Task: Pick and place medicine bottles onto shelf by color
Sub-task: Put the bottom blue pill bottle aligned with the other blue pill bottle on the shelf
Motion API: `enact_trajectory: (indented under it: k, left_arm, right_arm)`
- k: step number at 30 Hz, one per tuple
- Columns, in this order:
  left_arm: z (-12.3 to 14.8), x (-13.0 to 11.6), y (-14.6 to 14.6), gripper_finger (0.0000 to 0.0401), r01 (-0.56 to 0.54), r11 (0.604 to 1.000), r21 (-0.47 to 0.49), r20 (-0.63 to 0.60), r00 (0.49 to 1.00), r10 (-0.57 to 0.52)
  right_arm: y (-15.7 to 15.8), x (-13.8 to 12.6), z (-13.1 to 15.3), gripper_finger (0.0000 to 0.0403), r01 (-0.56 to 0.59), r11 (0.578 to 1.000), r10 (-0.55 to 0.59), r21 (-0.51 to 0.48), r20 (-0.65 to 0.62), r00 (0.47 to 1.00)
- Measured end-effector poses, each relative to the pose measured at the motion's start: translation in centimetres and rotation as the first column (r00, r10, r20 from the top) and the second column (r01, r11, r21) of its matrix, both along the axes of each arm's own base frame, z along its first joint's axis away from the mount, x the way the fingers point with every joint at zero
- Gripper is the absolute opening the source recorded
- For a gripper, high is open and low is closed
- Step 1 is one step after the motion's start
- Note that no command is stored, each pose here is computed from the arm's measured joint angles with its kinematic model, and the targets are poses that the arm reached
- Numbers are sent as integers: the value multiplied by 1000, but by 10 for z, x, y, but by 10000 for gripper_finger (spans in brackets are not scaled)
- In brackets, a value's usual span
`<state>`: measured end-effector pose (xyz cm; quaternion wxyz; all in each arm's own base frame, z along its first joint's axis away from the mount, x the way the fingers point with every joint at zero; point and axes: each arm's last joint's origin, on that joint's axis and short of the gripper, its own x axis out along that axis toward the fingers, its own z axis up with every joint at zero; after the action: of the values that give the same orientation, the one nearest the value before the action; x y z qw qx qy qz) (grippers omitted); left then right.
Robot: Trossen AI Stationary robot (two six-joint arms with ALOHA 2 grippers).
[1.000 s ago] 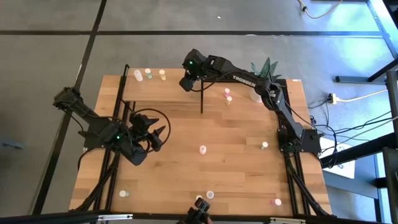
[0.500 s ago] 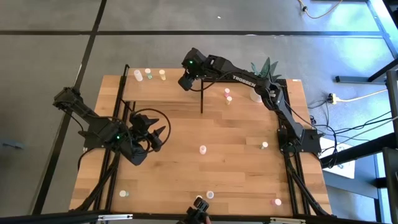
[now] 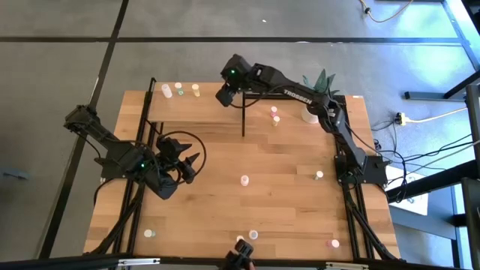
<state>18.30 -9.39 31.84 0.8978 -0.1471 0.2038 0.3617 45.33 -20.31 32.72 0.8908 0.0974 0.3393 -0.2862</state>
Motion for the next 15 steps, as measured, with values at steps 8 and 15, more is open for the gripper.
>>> enact_trajectory:
  k: [8, 15]
  left_arm:
    - [-1, -1, 0, 202, 7, 1000, -5, -12, 1000, -8]
    - [-6, -8, -6, 201, 85, 992, -94, -133, 986, -98]
  right_arm:
    - [12, -11, 25, 154, -19, 1000, 19, -16, 27, 999]
    - [67, -24, 73, 154, -230, 959, 237, -166, 22, 971]
